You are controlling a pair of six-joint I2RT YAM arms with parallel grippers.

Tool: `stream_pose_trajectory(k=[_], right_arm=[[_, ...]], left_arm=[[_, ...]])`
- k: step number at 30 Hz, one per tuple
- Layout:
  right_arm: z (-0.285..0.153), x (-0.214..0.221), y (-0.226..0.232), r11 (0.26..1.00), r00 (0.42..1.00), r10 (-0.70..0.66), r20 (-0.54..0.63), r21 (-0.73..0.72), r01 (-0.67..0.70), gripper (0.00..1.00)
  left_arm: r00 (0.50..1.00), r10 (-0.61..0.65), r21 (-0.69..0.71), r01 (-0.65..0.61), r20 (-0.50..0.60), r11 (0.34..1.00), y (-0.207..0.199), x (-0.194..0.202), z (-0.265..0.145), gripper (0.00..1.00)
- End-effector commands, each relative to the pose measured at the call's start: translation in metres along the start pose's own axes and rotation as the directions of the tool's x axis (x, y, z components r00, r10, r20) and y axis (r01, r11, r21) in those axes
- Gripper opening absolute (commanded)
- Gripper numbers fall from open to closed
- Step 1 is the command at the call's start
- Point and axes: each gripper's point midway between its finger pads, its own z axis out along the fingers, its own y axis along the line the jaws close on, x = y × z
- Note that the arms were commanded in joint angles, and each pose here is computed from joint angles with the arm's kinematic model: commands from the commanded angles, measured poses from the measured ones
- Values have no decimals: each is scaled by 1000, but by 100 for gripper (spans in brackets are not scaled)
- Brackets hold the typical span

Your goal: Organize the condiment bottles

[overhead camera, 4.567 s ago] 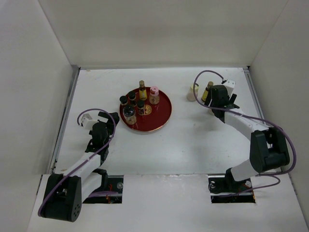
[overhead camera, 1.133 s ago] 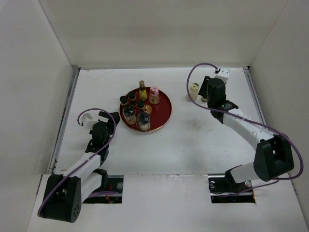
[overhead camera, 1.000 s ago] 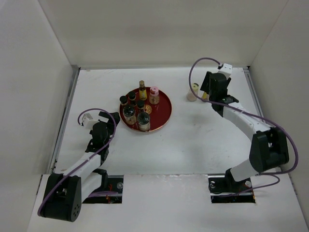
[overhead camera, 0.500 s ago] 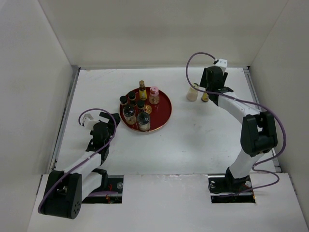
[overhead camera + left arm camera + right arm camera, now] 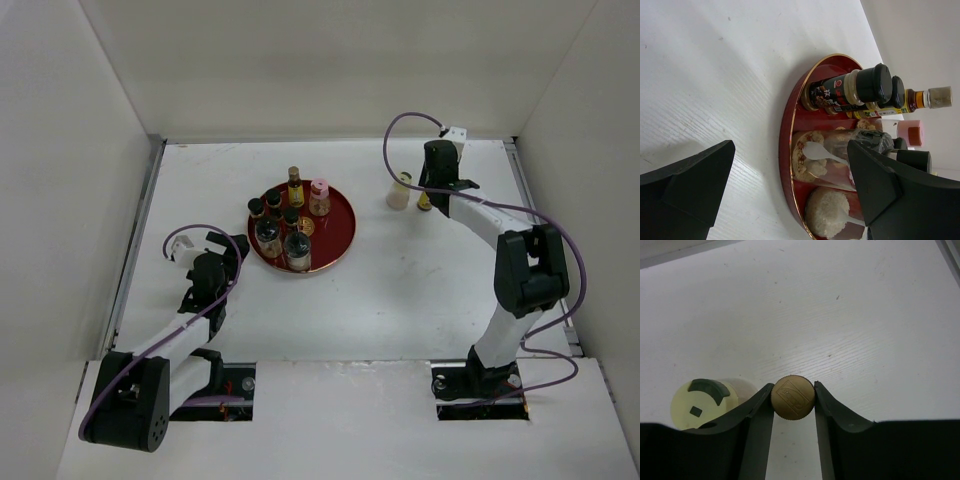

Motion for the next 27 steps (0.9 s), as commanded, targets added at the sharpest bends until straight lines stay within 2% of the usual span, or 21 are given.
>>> stream_pose_trajectory(k=[1,3,9,16,20,27], right_arm=[[-7,-29,2,999,997,51,62,-16,-50,40],[-14,-37,1,998,994,61,85,-18,-59,36],[-49,-63,-16,995,978,88,191,24,-94,31],[-111,-52,-2,995,970,90,226,-54,-80,30],[-145,-37,32,984,970,92,224,-169,-54,29],[-196,-34,135,902,970,127,207,-430,-26,28]], left_arm=[[999,-15,67,13,42,998,-21,-12,0,100],[999,-14,64,12,38,998,-20,-11,0,100],[999,-14,67,12,38,998,-21,-11,0,100],[999,-15,73,12,43,997,-22,-12,-1,100],[998,-23,78,18,56,997,-23,-17,-3,100],[998,-27,87,21,64,996,-25,-19,-5,100]])
